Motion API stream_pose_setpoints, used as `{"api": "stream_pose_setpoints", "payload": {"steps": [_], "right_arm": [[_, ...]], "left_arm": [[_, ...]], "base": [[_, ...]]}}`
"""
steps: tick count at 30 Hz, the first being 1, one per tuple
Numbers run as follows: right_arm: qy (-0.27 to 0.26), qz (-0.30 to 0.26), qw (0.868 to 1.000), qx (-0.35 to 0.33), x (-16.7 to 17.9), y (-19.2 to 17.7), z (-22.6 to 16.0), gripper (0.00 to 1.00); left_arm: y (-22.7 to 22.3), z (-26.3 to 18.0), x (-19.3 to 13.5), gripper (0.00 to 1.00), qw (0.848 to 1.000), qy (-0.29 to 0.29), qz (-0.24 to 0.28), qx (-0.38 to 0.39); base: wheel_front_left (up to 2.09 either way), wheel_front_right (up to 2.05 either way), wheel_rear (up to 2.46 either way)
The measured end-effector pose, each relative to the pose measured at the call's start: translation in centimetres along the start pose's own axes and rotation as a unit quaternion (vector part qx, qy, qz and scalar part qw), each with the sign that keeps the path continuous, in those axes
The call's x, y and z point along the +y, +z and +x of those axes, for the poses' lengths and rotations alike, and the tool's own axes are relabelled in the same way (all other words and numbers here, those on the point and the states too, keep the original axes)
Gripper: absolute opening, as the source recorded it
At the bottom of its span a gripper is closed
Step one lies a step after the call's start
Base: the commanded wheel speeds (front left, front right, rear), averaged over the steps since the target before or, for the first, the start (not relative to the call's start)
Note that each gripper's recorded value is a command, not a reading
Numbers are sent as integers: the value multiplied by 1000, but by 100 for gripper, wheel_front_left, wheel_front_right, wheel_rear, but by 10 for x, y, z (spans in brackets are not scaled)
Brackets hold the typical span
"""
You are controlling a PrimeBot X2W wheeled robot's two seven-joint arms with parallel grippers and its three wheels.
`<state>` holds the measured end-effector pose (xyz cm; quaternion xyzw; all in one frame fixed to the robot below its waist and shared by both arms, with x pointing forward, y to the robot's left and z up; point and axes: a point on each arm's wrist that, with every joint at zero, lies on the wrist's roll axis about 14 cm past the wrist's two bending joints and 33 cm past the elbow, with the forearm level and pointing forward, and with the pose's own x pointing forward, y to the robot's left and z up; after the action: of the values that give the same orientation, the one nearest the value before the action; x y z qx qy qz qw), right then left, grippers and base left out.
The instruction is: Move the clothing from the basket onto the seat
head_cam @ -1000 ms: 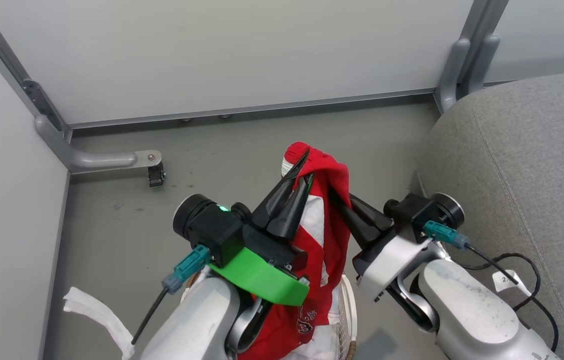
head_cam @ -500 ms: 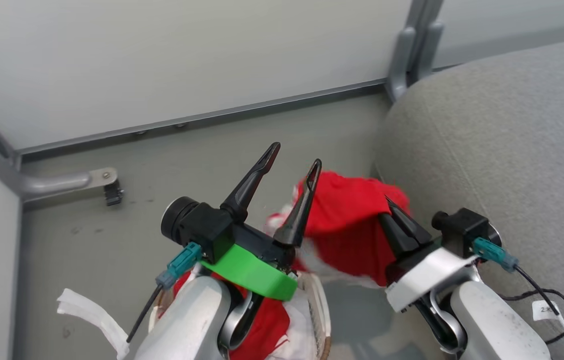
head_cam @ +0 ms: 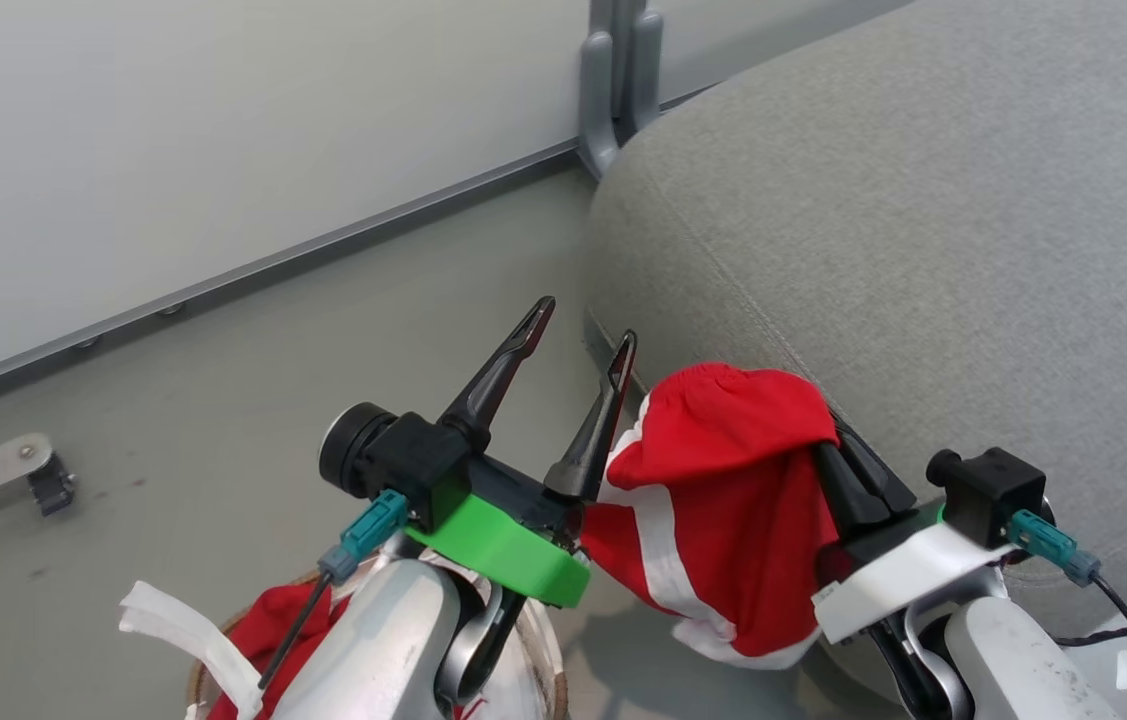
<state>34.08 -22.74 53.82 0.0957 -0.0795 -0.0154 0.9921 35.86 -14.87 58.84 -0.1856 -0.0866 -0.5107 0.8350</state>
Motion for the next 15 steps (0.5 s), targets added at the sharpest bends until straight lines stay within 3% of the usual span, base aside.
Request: {"api": "stream_pose_setpoints", "payload": {"steps": [8,15], "right_arm": [[-89,-15,996,-4,-51,8,-32,0],[-59,-107,993,-8,-68,35,2,0]], "left_arm": [[-22,16,-33,100,998,-56,-34,19],[-50,15,-28,100,995,-66,-55,48]], "base": [[0,0,0],[0,0,0]]}}
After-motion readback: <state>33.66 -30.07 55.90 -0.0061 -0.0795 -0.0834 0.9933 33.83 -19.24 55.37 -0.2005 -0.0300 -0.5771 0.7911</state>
